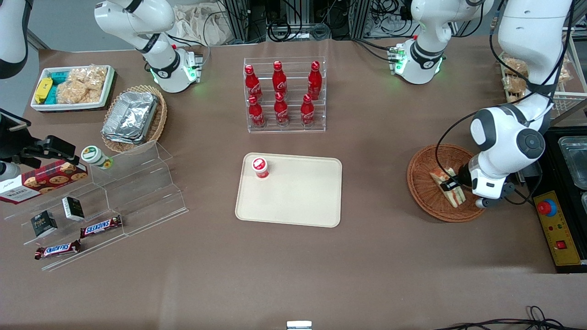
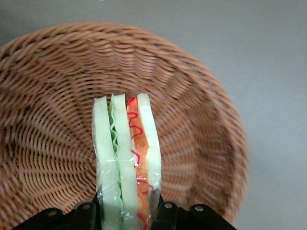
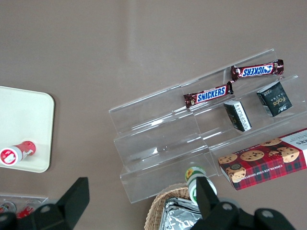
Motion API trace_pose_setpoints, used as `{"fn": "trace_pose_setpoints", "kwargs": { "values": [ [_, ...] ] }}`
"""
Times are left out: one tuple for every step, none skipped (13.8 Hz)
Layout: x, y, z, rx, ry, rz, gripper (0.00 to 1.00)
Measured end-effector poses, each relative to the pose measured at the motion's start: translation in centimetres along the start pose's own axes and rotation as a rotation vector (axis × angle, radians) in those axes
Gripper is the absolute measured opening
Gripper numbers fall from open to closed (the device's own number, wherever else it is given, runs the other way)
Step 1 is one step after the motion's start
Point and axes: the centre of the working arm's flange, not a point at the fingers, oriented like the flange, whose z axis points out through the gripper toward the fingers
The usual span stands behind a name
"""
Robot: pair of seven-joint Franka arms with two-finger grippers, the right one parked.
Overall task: Place sandwich from basket to tray
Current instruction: 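Close the left gripper on the wrapped sandwich, then lift the sandwich and carry it toward the cream tray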
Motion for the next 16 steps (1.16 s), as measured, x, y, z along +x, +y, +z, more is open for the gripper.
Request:
{"fn": "trace_pose_setpoints", "kwargs": {
  "values": [
    [-0.3, 1.4, -2.7, 0.006, -0.011, 0.032, 0.39],
    [-0.8, 3.0, -6.5, 0.013, -0.02, 0.065, 0.39],
    [-1.6, 4.6, -11.1, 0.015, -0.029, 0.098, 0.39],
    [-2.7, 6.1, -16.1, 0.018, -0.037, 0.131, 0.39],
    [-4.2, 7.4, -21.1, 0.02, -0.041, 0.165, 0.38],
    [-5.9, 8.8, -25.3, 0.021, -0.042, 0.2, 0.37],
    [-7.7, 10.3, -28.5, 0.021, -0.037, 0.232, 0.37],
    [-9.5, 12.3, -30.5, 0.018, -0.028, 0.251, 0.37],
    [-11.6, 14.7, -31.5, 0.013, -0.017, 0.262, 0.37],
    [-13.9, 17.3, -31.8, 0.009, -0.01, 0.279, 0.37],
    [-16.4, 19.9, -31.7, 0.006, -0.011, 0.297, 0.37],
    [-18.6, 22.2, -31.3, 0.004, -0.018, 0.316, 0.37],
    [-20.3, 24.1, -30.7, 0.001, -0.021, 0.338, 0.37],
    [-21.3, 25.9, -29.6, -0.006, -0.019, 0.36, 0.37],
    [-21.7, 27.5, -28.1, -0.019, -0.016, 0.375, 0.37],
    [-21.4, 28.8, -26.2, -0.032, -0.02, 0.387, 0.37]
  ]
}}
